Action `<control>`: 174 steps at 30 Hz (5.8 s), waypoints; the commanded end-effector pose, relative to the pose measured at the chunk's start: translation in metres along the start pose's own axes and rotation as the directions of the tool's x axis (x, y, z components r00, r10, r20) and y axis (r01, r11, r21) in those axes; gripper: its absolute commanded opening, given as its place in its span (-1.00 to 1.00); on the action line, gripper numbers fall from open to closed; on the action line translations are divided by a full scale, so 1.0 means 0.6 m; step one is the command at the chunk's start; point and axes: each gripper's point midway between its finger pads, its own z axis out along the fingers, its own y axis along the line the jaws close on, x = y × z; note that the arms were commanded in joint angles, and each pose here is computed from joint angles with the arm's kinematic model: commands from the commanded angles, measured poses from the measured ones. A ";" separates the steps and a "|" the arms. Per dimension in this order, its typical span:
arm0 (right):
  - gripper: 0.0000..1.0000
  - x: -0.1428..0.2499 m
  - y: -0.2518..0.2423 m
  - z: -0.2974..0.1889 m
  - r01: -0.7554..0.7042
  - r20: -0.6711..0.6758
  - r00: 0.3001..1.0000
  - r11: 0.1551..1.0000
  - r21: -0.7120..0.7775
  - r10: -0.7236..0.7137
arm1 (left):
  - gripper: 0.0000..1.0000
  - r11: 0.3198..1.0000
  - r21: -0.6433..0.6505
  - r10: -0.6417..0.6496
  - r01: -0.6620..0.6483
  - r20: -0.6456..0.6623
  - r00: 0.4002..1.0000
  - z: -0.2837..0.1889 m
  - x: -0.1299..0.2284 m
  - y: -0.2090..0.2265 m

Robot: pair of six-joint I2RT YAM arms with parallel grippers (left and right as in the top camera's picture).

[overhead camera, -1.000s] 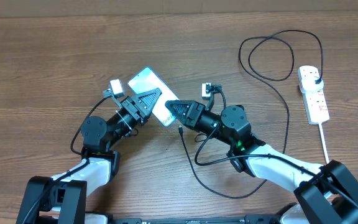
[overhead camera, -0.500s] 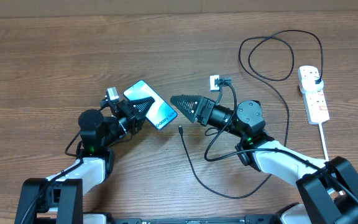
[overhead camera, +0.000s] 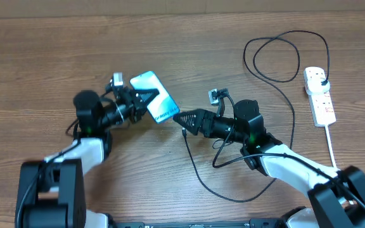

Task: Plug charger to phone and switch on socket
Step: 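Release the right gripper and pull the left gripper back holding the phone, then move the right gripper down over the USB-C cable end, then grasp the USB-C cable plug with the right gripper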

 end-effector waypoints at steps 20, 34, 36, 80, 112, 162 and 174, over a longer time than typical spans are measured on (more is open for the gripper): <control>0.99 0.071 -0.095 -0.118 0.145 -0.038 0.988 0.812 0.566 -0.150 | -0.92 0.747 -0.170 -0.665 0.642 -0.191 0.723 0.049 0.001 0.058; 1.00 0.076 -0.101 -0.117 0.148 -0.050 0.988 0.805 0.575 -0.146 | -0.91 0.749 -0.190 -0.663 0.635 -0.224 0.714 0.048 0.013 0.056; 1.00 0.076 -0.101 -0.117 0.147 -0.050 0.988 0.805 0.575 -0.145 | -0.91 0.749 -0.192 -0.663 0.635 -0.228 0.713 0.047 0.015 0.055; 0.78 0.055 -0.082 -0.070 0.482 -0.182 0.869 0.703 0.523 -0.460 | -0.92 0.999 0.047 0.002 0.006 -0.176 0.984 0.070 -0.049 -0.008; 0.68 0.064 -0.153 0.014 0.629 -0.322 0.763 0.531 0.568 -0.561 | -0.92 0.993 -0.016 0.115 -0.117 -0.103 0.988 0.081 -0.086 0.009; -0.38 0.089 -0.226 0.043 0.665 -0.480 0.739 0.394 0.635 -0.473 | -0.92 0.989 -0.043 0.136 -0.140 -0.083 0.987 0.077 -0.094 0.023; -0.82 0.079 -0.224 0.045 0.636 -0.445 0.761 0.411 0.653 -0.472 | -0.92 0.991 -0.055 0.118 -0.123 -0.086 0.989 0.077 -0.093 0.029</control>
